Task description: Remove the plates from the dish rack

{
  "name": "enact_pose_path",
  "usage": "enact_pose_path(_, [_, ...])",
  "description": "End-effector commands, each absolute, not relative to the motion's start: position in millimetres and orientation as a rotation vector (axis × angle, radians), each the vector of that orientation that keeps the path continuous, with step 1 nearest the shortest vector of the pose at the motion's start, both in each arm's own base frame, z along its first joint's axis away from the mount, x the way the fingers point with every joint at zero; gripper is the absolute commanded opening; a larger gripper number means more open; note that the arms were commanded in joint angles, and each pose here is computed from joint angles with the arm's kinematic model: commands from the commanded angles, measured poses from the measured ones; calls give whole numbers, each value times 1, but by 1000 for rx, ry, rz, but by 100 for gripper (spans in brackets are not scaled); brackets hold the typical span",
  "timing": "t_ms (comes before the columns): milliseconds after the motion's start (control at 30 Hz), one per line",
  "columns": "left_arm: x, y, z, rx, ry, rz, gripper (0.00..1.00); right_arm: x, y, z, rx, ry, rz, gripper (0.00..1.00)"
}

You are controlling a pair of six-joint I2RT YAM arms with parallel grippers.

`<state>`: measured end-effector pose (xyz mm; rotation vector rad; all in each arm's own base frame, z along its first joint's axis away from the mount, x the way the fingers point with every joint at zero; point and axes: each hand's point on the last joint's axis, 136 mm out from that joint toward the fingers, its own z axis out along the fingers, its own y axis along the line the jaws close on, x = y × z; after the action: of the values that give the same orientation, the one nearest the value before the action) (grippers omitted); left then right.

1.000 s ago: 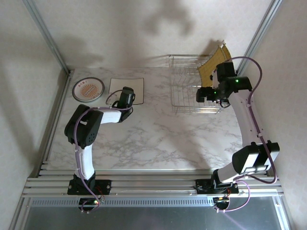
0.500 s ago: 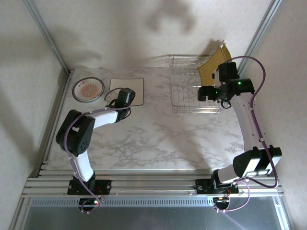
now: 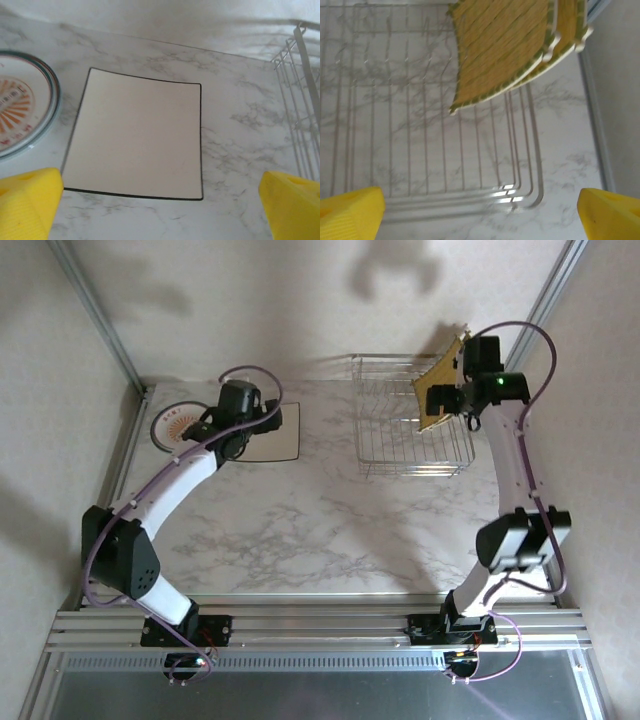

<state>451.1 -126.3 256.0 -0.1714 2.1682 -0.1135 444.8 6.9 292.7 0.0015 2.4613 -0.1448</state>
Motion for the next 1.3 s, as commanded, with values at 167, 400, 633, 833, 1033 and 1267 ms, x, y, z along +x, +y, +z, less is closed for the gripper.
enact_pose_path(167, [411, -121, 235, 132, 2389, 9, 100, 513, -15, 296, 30, 2398, -238, 97])
enact_pose_path(400, [408, -114, 236, 133, 2386, 30, 100, 552, -28, 284, 53, 2382, -315, 97])
enact_pose_path(633, [414, -104, 241, 124, 2379, 34, 100, 574, -39, 265, 76, 2376, -379, 96])
enact_pose_path(833, [419, -101, 241, 125, 2383, 35, 100, 580, -46, 249, 100, 2396, -403, 95])
enact_pose_path(1033, [425, -101, 242, 120, 2377, 21, 100, 587, -39, 235, 93, 2421, -319, 92])
enact_pose_path(1267, [430, -100, 243, 111, 2372, 14, 100, 594, -27, 227, 91, 2425, -226, 83])
